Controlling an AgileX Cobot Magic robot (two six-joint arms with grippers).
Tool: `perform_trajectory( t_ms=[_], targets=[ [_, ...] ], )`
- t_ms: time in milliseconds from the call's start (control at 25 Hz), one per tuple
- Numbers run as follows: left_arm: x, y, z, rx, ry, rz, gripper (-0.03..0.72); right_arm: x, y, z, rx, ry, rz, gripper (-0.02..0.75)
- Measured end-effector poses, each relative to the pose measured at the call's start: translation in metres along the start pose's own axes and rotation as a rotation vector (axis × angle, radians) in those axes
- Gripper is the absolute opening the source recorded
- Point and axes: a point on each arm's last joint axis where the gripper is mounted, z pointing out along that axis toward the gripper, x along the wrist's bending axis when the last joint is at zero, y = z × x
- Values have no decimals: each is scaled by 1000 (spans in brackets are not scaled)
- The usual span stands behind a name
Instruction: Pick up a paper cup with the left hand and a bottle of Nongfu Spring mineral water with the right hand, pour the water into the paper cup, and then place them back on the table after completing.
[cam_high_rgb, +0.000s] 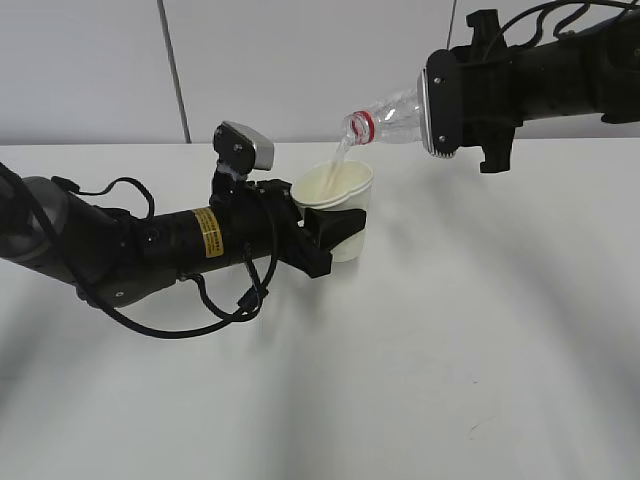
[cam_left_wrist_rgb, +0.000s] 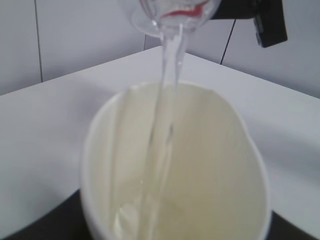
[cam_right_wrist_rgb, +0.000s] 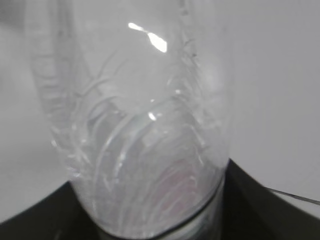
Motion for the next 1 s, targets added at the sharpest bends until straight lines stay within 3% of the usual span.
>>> perform_trajectory(
  t_ms=[1000],
  targets=[
    [0,0,0,1,0,-2,368,0,-1,0,8,-1,-29,409]
  ],
)
